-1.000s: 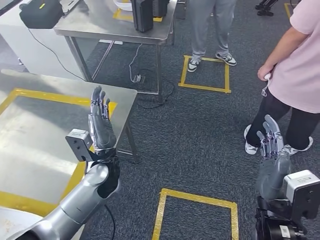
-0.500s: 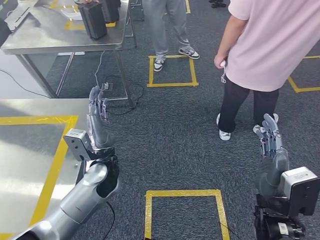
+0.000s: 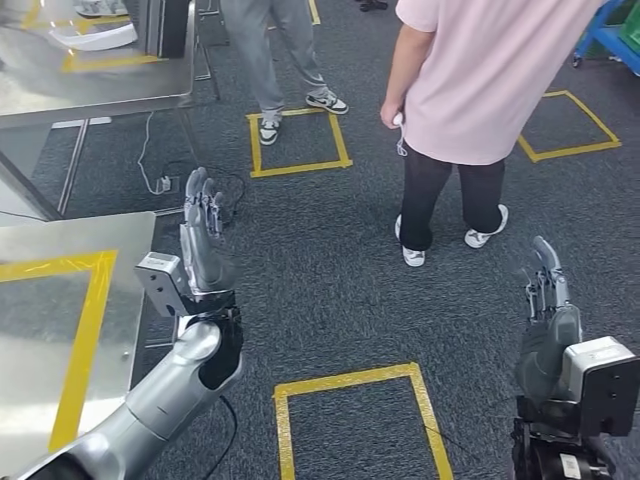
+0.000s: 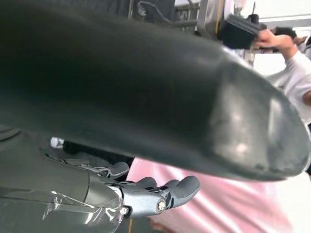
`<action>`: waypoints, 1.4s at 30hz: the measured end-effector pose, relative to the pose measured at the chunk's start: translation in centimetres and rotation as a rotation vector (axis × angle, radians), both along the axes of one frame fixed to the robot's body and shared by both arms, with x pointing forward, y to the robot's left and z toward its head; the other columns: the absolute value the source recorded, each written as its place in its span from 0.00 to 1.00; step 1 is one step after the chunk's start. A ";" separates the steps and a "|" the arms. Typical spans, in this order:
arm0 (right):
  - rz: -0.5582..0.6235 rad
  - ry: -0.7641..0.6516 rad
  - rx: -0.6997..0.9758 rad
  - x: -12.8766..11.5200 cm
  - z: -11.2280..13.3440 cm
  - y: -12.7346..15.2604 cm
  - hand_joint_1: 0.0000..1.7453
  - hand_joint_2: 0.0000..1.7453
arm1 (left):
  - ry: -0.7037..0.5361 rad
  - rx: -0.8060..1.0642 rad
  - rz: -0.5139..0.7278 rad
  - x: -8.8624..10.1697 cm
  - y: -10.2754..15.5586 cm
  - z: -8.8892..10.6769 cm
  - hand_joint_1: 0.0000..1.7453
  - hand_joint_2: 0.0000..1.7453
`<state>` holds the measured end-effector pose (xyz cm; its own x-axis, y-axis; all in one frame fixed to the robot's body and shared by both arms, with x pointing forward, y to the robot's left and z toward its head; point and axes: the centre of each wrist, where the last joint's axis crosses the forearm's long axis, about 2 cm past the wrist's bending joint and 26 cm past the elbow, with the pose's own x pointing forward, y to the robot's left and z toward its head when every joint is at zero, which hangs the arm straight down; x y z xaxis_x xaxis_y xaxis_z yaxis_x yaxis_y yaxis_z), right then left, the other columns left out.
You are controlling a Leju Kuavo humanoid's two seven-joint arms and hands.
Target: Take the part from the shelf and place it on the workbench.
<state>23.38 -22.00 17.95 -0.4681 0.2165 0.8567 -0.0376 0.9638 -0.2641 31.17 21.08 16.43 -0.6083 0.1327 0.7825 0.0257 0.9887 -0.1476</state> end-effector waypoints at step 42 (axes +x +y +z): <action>0.013 -0.011 -0.013 0.1 -0.1 -0.8 0.00 0.00 | 0.033 0.038 0.028 -0.6 0.6 -0.6 0.00 0.00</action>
